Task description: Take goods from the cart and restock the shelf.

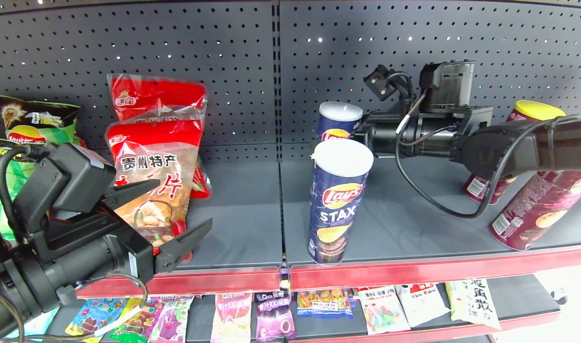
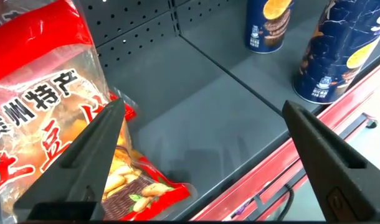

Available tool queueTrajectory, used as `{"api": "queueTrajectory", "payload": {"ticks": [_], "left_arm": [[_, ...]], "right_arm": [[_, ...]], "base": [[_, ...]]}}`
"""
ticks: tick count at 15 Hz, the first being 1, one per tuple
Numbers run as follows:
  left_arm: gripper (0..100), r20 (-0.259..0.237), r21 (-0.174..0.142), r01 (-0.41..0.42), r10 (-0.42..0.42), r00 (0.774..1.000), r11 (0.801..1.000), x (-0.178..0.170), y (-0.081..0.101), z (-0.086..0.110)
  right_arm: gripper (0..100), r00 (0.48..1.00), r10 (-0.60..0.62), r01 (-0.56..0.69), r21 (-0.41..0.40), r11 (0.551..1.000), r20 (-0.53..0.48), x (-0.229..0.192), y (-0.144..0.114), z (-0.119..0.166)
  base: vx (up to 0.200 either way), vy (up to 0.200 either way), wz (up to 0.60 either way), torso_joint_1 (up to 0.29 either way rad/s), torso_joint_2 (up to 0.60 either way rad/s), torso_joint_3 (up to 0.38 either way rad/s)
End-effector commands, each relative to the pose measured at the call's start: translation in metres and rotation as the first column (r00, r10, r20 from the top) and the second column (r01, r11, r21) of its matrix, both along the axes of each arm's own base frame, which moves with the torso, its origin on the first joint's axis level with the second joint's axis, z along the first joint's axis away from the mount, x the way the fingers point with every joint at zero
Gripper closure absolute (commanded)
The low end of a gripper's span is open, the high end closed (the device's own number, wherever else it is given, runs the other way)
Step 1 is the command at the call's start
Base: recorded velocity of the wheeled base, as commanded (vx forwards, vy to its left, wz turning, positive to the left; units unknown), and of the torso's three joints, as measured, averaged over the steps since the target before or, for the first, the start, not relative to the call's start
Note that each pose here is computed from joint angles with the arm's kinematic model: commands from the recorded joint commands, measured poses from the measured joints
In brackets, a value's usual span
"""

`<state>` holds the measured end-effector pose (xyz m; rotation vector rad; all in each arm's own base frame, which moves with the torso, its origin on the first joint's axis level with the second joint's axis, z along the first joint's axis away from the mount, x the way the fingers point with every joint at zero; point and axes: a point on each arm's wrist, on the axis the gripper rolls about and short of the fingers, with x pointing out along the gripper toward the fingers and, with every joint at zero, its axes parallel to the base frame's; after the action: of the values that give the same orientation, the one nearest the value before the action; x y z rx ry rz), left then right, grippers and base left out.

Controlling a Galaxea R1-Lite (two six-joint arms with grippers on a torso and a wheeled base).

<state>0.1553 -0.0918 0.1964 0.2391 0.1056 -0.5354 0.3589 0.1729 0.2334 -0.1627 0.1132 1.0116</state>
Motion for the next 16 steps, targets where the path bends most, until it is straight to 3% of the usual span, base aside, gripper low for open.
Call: {"api": "queueTrajectory", "payload": {"ticks": [1,9,16], "left_arm": [[0,0.001,-0.001,-0.001,0.001,1.000,1.000,0.000,0.000,0.000],[0,-0.039,0.023,-0.002,0.003,0.999,1.000,0.000,0.001,-0.003],[0,-0.153,0.068,0.067,-0.056,0.987,0.995,0.019,-0.014,-0.024]], "right_arm": [[0,1.000,-0.008,0.008,-0.001,1.000,0.005,-0.015,-0.008,0.007],[0,0.986,-0.160,0.158,-0.056,0.986,-0.038,-0.085,-0.048,0.004],[0,0.985,-0.161,0.156,-0.081,0.984,-0.063,-0.203,-0.095,-0.025]], "base": [[0.000,0.000,0.00,0.000,0.00,0.000],[0.000,0.000,0.00,0.000,0.00,0.000],[0.000,0.000,0.00,0.000,0.00,0.000]]}}
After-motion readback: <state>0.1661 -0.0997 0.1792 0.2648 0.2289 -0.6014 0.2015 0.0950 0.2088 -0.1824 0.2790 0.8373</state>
